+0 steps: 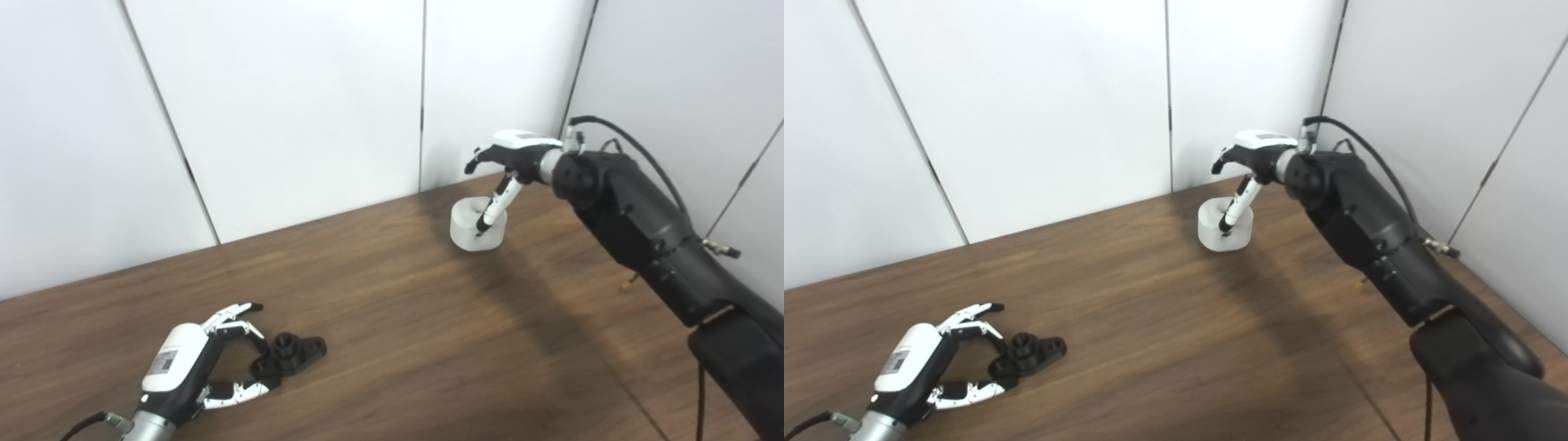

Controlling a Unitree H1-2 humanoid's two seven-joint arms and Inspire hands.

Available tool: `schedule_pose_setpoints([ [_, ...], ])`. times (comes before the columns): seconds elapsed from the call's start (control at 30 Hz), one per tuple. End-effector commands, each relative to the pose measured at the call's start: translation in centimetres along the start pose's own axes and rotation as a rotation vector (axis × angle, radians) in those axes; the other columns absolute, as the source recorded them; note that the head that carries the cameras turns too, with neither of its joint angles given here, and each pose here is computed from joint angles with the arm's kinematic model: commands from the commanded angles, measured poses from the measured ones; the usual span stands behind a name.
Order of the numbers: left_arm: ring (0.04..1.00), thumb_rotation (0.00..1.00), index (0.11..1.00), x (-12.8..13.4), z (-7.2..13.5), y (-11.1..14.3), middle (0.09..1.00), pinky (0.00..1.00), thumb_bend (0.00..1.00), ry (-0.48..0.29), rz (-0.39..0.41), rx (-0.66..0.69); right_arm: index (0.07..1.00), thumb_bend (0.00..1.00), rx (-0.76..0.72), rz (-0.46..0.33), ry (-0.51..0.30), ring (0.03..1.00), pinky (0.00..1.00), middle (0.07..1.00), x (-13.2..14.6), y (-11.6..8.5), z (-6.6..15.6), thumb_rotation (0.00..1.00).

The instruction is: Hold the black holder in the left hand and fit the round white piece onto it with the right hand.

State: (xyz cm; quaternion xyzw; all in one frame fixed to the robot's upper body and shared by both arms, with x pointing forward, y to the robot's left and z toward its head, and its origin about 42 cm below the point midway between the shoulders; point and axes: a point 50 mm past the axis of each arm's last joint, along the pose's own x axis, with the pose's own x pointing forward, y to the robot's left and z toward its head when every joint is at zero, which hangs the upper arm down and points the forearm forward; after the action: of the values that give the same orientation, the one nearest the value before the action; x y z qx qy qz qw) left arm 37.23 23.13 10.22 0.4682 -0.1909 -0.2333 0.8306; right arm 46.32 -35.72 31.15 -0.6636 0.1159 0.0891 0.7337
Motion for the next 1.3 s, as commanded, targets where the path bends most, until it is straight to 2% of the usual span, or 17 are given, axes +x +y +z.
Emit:
schedule_pose_setpoints([
  [0.0,0.881,0.07,0.488,-5.6,-4.0,-4.0,0.865,0.76,0.52,0.224,-0.241,0.036,0.885,1.0,-0.034,-0.113,0.016,0.973,0.84,0.983,-0.1,-3.8,0.3,0.32],
  [0.13,0.867,0.07,0.487,-5.7,-4.1,-4.1,0.857,0.73,0.52,0.212,-0.23,0.04,0.892,1.0,-0.046,-0.102,0.04,0.99,0.86,0.992,0.5,-3.7,0.4,0.32],
  [0.57,0.879,0.07,0.488,-6.0,-4.0,-3.7,0.867,0.75,0.52,0.221,-0.243,0.038,0.881,1.0,-0.058,-0.047,0.059,0.955,0.84,0.975,1.0,-2.1,0.1,0.29],
  [0.8,0.875,0.07,0.488,-6.1,-4.0,-3.6,0.862,0.74,0.52,0.22,-0.237,0.03,0.839,1.0,-0.065,-0.025,0.06,0.952,0.78,0.97,0.9,-1.4,0.0,0.28],
  [0.9,0.88,0.07,0.488,-6.1,-3.9,-3.5,0.865,0.74,0.52,0.222,-0.24,0.029,0.771,1.0,-0.051,-0.01,0.04,0.954,0.78,0.964,0.7,-1.4,0.0,0.28],
  [1.03,0.877,0.07,0.488,-6.1,-3.8,-3.3,0.866,0.75,0.52,0.216,-0.235,0.029,0.69,1.0,-0.033,0.008,0.026,0.941,0.81,0.936,0.5,-1.2,-0.3,0.24],
  [1.2,0.872,0.07,0.488,-6.2,-3.8,-3.1,0.864,0.74,0.52,0.216,-0.221,0.022,0.659,1.0,-0.035,0.018,0.014,0.921,0.93,0.908,0.6,-0.6,-0.6,0.24],
  [1.27,0.871,0.07,0.488,-6.2,-3.7,-3.0,0.864,0.75,0.52,0.218,-0.222,0.018,0.653,0.99,-0.033,0.015,0.002,0.91,0.92,0.894,0.6,-0.4,-0.7,0.23],
])
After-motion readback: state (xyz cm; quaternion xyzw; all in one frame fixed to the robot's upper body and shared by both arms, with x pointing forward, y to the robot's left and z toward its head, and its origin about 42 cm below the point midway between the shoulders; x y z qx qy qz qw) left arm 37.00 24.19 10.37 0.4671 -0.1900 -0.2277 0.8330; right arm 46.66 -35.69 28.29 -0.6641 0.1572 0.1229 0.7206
